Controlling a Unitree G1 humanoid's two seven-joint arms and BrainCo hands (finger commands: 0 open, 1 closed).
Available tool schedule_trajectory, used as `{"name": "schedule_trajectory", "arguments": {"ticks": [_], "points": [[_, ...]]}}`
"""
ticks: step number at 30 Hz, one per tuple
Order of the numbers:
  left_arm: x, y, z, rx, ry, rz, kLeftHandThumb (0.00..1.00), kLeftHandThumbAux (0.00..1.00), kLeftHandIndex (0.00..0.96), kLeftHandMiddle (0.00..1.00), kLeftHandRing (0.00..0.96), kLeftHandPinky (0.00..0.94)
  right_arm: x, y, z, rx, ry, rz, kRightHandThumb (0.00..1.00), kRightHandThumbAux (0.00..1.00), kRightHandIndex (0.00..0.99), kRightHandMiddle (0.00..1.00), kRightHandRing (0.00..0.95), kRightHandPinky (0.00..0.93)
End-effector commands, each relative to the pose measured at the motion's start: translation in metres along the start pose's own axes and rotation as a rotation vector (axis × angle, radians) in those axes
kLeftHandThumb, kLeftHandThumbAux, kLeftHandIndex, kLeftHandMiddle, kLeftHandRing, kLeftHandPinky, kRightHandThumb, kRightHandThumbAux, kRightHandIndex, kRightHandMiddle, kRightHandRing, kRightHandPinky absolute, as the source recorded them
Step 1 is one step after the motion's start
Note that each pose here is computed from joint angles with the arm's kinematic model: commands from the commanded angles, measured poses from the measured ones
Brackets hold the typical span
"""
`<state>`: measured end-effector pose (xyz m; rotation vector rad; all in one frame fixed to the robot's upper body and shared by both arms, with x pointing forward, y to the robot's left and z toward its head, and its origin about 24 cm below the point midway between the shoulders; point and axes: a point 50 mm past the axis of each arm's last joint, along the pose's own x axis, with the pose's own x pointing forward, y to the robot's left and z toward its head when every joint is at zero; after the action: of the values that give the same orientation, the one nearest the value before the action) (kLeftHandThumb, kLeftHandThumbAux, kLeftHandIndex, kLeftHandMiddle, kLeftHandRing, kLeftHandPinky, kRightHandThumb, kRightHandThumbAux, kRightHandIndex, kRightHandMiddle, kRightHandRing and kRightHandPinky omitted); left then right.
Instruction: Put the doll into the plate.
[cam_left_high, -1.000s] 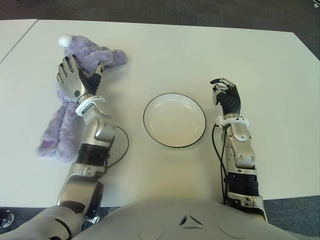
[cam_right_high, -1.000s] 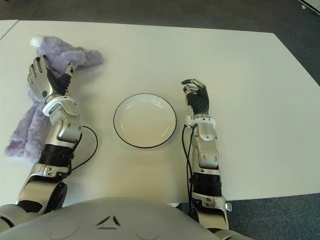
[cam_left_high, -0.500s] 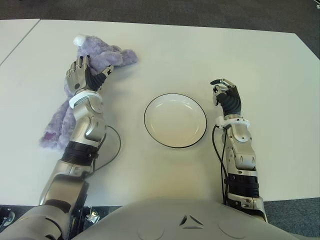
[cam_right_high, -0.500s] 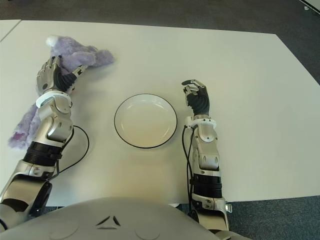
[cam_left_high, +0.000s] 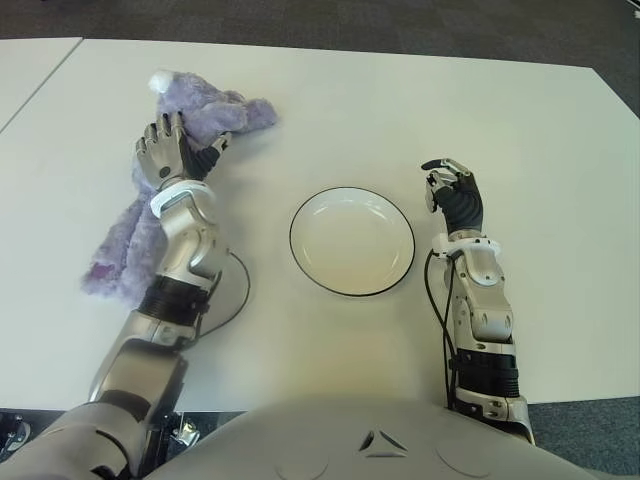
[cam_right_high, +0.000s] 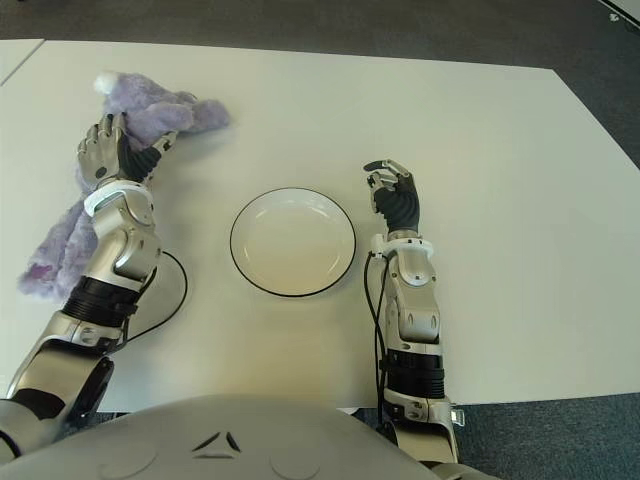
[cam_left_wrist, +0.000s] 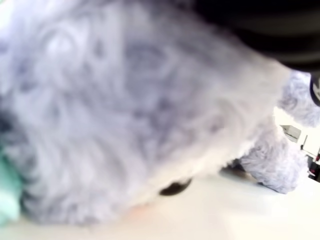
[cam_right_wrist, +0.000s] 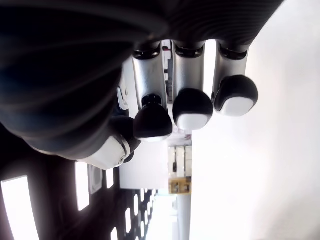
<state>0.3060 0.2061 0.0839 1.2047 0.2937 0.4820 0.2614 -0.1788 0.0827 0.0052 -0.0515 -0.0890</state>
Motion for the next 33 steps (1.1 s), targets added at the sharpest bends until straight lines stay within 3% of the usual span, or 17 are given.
{"name": "schedule_trajectory", "arguments": {"ticks": [1,7,12,21,23,26,30,33], "points": [[-0.007,-0.024,-0.01,0.021,0.059,-0.061,0.147,0.164,0.0,0.0,0.0,0.002,-0.003,-0.002,-0.006,0.006,0.039,-0.01,0.72,0.712,0.441,0.875,0.878,0.891],[-0.006,-0.026,-0.008,0.005,0.068,0.003,0.177,0.176,0.0,0.0,0.0,0.051,-0.003,-0.003,-0.006,0.007,0.039,-0.01,0.72,0.712,0.442,0.874,0.878,0.891],[-0.005,-0.029,-0.005,-0.025,0.074,0.075,0.226,0.213,0.0,0.0,0.063,0.229,-0.004,-0.003,-0.005,-0.001,0.039,-0.016,0.721,0.713,0.441,0.877,0.879,0.891],[-0.005,-0.039,0.001,-0.118,-0.007,0.148,0.311,0.248,0.0,0.0,0.113,0.273,-0.004,-0.004,-0.005,-0.004,0.032,-0.016,0.72,0.713,0.441,0.88,0.88,0.892],[-0.005,-0.043,0.002,-0.116,-0.019,0.138,0.326,0.248,0.0,0.0,0.111,0.271,-0.004,-0.004,-0.005,-0.004,0.029,-0.014,0.72,0.713,0.441,0.882,0.881,0.894],[-0.004,-0.047,0.002,-0.09,-0.017,0.113,0.333,0.22,0.0,0.0,0.049,0.191,-0.004,-0.004,-0.004,-0.003,0.027,-0.013,0.72,0.713,0.441,0.885,0.883,0.896],[-0.002,-0.055,0.004,-0.027,0.06,0.063,0.329,0.18,0.0,0.0,0.01,0.06,-0.005,-0.004,-0.004,0.004,0.027,-0.013,0.72,0.713,0.441,0.885,0.883,0.895],[-0.001,-0.056,0.006,0.009,0.11,0.05,0.328,0.149,0.0,0.0,0.003,0.019,-0.005,-0.004,-0.005,0.01,0.026,-0.012,0.72,0.713,0.441,0.883,0.882,0.894]]}}
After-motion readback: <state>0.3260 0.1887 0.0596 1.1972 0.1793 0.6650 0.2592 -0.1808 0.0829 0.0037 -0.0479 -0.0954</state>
